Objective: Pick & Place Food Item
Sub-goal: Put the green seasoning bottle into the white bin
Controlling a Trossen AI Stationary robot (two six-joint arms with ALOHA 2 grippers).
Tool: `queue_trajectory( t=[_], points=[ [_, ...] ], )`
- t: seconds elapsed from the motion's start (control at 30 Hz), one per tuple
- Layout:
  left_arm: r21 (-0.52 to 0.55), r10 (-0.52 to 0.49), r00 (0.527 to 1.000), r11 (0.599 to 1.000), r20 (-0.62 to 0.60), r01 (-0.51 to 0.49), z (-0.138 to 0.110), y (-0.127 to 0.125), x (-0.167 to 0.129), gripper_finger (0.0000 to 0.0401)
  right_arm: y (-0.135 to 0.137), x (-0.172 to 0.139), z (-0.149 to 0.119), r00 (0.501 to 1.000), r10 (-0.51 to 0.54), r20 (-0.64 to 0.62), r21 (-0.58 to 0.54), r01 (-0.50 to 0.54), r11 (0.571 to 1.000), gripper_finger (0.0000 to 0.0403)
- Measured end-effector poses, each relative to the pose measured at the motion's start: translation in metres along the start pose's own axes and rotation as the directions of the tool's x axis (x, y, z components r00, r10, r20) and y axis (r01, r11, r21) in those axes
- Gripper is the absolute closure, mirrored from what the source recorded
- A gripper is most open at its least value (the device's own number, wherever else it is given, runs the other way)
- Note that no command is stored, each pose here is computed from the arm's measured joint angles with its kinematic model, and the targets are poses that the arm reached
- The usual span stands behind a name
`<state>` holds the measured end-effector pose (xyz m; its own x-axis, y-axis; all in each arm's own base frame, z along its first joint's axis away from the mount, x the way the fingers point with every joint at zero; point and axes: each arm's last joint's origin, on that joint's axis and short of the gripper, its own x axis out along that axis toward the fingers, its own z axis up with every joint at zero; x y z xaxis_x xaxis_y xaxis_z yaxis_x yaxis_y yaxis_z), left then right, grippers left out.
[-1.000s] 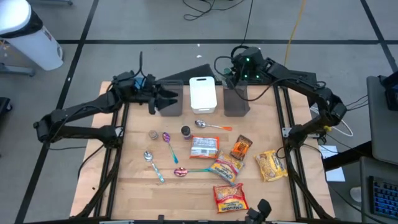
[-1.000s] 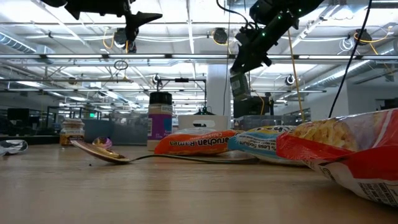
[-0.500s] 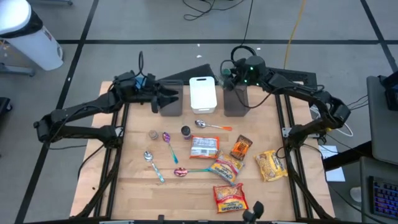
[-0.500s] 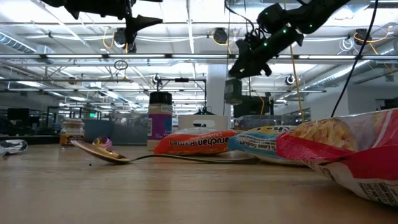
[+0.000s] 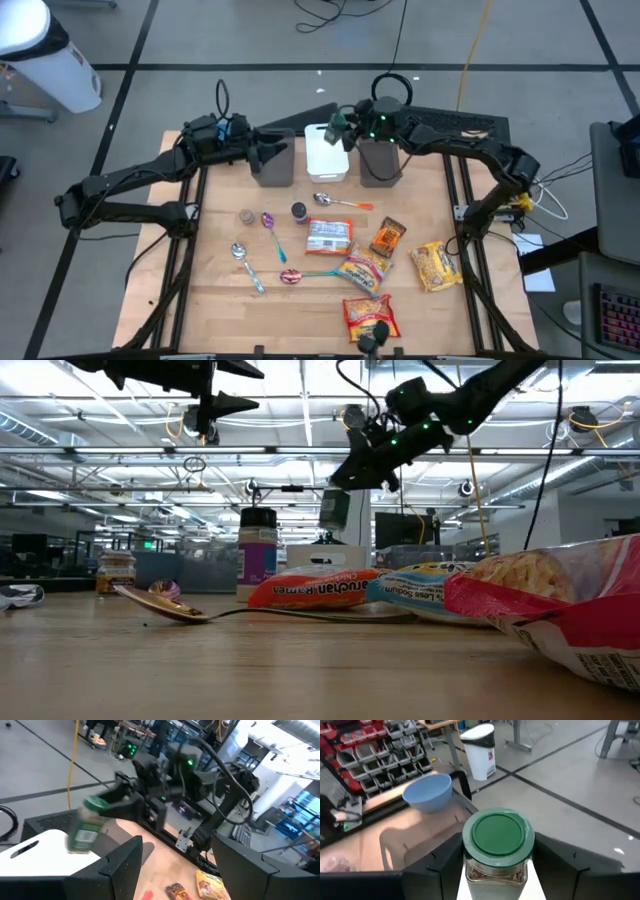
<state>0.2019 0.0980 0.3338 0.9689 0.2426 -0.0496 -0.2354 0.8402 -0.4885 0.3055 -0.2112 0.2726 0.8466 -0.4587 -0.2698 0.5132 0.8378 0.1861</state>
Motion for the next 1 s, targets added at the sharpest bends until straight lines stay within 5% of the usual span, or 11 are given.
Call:
queue_trajectory(
  t=[0.37, 1.0],
  points=[
    [-0.011, -0.013, 0.999, 1.000, -0.039, 0.013, -0.003, 0.000, 0.000, 0.0155, -0.001, 0.049, 0.008, 0.990, 0.084, -0.111, -0.052, -0.090, 0.995, 0.0209],
    [0.001, 0.005, 0.998, 1.000, -0.068, -0.005, -0.007, 0.000, 0.000, 0.0155, 0.003, 0.071, -0.012, 0.994, 0.055, -0.094, -0.074, -0.062, 0.995, 0.0209]
  ],
)
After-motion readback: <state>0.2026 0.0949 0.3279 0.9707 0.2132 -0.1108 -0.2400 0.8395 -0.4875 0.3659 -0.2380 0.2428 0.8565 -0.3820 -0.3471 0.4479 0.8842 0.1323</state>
